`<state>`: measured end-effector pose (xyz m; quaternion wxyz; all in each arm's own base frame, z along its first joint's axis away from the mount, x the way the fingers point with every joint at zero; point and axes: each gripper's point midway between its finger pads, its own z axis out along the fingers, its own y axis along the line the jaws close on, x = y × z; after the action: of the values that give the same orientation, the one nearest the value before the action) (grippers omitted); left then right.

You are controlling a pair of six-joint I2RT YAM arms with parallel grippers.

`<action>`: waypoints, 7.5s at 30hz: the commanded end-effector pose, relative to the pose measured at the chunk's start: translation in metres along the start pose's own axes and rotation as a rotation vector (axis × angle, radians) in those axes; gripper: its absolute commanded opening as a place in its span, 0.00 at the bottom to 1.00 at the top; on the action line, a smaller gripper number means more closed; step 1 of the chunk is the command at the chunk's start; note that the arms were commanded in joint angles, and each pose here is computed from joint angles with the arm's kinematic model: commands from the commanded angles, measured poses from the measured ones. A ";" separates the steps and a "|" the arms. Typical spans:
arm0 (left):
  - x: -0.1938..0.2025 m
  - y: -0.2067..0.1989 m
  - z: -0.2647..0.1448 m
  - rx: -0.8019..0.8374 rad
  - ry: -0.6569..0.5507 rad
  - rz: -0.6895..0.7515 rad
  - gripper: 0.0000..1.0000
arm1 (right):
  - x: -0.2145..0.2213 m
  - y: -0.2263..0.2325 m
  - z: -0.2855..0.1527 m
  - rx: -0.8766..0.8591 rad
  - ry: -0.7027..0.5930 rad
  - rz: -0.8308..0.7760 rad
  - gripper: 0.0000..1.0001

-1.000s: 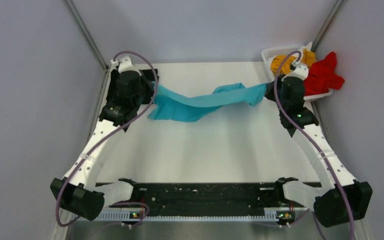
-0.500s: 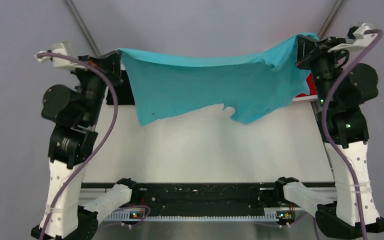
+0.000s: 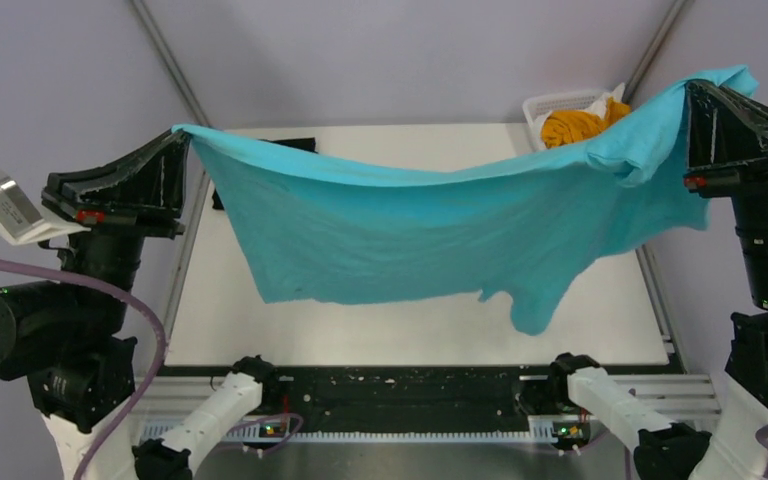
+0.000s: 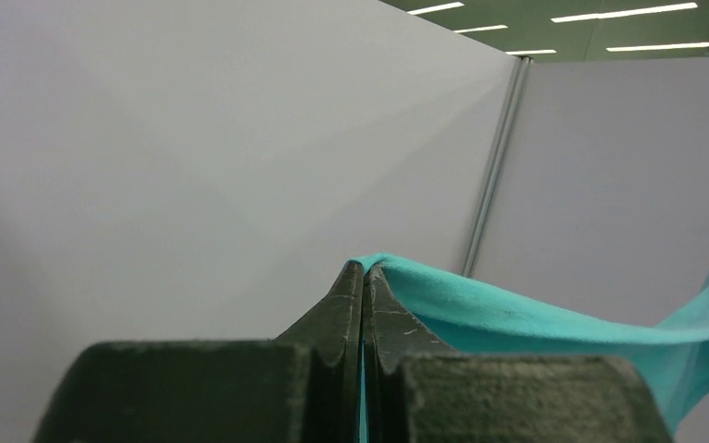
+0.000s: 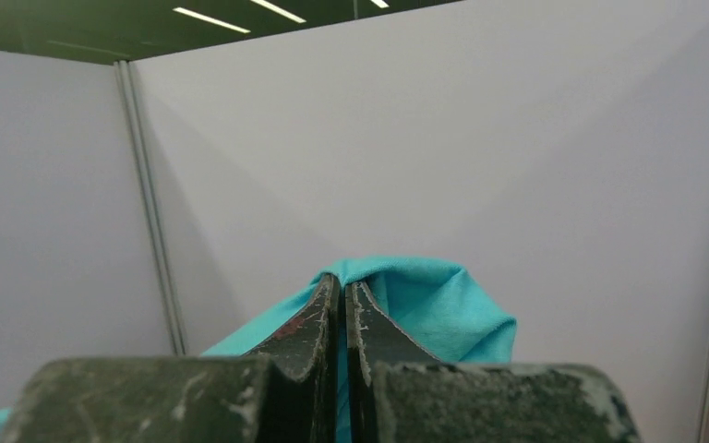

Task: Fold and stack the t-shirts
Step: Flatten out the tshirt, then grab the side of the flattened tshirt closest away from the robot with both arms

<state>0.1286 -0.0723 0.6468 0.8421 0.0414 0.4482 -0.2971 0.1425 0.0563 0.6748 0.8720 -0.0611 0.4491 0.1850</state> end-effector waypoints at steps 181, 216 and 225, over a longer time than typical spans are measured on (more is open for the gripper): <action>0.515 0.206 -0.294 -1.346 1.353 -0.403 0.59 | 0.586 -0.072 -0.109 0.345 1.263 0.151 0.99; 0.500 0.207 -0.295 -1.350 1.463 -0.323 0.00 | 0.514 0.052 -0.360 0.221 1.993 0.220 0.73; 0.502 0.207 -0.295 -1.360 1.447 -0.338 0.00 | 0.513 0.035 -0.405 0.329 2.116 0.089 0.60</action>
<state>0.2289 -0.0380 0.0282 0.1398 -0.3359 0.9315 0.0040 0.1011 0.1270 0.0308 0.0453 -0.0728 0.9956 0.0384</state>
